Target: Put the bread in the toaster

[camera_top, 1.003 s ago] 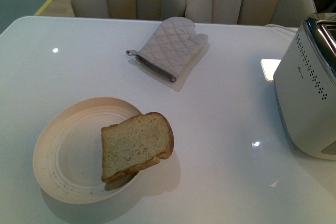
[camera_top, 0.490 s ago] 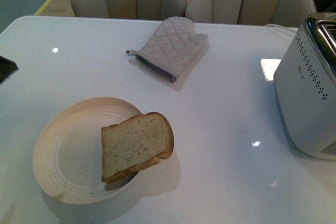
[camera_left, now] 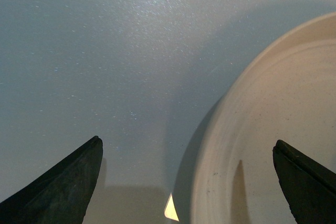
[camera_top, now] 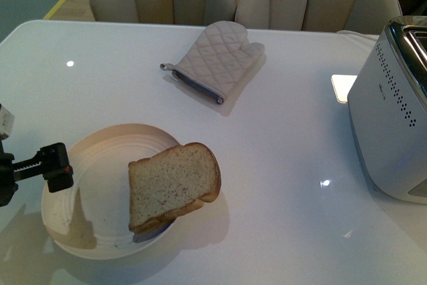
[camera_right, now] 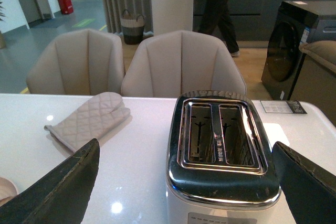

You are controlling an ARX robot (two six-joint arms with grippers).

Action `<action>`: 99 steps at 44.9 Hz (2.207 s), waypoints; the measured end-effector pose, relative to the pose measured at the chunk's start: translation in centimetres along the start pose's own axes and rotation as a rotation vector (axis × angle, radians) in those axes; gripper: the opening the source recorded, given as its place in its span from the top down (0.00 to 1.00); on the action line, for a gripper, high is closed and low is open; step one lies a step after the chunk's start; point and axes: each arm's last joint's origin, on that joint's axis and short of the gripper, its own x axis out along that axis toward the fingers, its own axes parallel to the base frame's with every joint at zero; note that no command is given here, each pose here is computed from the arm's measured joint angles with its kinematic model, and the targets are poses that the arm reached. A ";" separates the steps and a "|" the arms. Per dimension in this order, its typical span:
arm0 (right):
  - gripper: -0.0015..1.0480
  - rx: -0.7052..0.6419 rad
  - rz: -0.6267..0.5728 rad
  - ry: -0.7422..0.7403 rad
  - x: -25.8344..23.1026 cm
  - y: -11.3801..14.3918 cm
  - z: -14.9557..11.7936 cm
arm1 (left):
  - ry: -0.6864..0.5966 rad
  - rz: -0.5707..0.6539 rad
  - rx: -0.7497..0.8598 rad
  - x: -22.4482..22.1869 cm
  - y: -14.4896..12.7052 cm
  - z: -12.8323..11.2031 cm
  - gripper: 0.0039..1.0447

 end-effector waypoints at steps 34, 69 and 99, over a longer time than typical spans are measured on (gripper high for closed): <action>0.09 0.000 0.000 0.000 0.0 0.0 0.0 | 0.029 -0.068 0.160 2.3 -5.6 -1.3 0.95; 0.09 0.000 0.000 0.000 0.0 0.0 0.0 | 0.033 -0.177 0.314 2.5 -13.8 -2.1 0.82; 0.09 0.000 0.000 0.000 0.0 0.0 0.0 | -0.449 -0.290 -0.012 -14.5 -7.9 4.4 0.07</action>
